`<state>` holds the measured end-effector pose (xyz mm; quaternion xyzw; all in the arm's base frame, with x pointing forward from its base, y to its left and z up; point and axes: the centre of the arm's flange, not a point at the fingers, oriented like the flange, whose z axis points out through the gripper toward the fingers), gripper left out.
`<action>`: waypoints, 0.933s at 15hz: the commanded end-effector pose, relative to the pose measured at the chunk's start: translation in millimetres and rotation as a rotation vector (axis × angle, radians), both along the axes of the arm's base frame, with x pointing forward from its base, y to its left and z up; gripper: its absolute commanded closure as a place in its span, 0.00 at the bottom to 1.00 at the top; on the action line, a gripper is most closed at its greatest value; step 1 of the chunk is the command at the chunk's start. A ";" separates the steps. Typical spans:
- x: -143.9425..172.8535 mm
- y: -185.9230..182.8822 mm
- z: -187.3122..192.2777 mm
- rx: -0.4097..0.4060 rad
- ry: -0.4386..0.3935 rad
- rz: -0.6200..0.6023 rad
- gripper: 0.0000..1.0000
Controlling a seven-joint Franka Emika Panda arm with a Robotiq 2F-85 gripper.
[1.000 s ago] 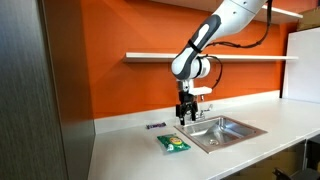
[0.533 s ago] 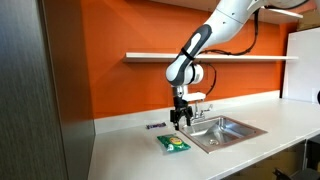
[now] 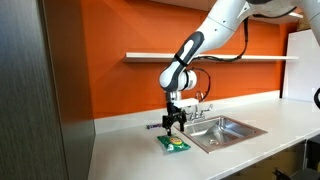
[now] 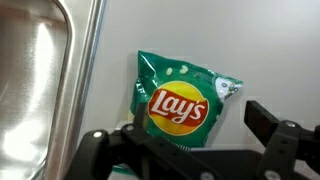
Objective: Put the green packet in the sink
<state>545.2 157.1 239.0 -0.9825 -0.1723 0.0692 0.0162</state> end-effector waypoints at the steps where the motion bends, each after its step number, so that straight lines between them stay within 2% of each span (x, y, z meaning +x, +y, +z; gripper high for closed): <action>1: 13.6 7.0 -11.4 -0.003 -0.015 -0.035 0.00; 14: 34.0 -9.7 -41.0 -0.019 -0.008 -0.084 0.00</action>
